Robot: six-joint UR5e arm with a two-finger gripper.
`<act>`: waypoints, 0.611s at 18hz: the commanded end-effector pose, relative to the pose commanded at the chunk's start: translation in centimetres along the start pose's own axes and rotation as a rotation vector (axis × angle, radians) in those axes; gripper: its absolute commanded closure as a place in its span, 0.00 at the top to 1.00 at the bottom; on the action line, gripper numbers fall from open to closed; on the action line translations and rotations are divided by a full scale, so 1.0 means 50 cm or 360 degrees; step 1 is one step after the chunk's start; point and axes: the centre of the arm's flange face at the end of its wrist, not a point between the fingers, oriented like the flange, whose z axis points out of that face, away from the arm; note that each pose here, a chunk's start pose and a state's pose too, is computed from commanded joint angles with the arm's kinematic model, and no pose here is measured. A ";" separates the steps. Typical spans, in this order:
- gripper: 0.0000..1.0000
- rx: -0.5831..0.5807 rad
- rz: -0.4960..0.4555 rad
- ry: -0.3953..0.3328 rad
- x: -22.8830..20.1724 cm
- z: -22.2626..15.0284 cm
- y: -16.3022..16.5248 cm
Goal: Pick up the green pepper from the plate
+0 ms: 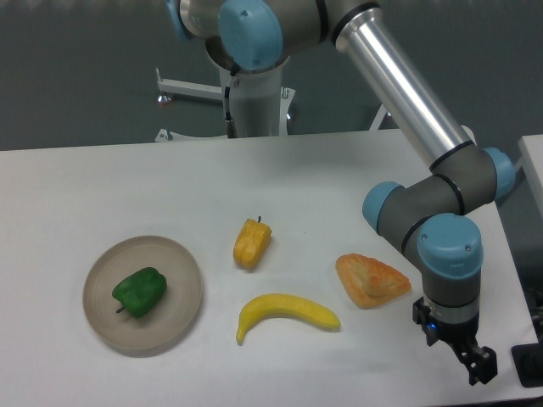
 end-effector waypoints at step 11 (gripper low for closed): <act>1.00 0.0012 0.0035 0.0032 0.017 -0.037 -0.049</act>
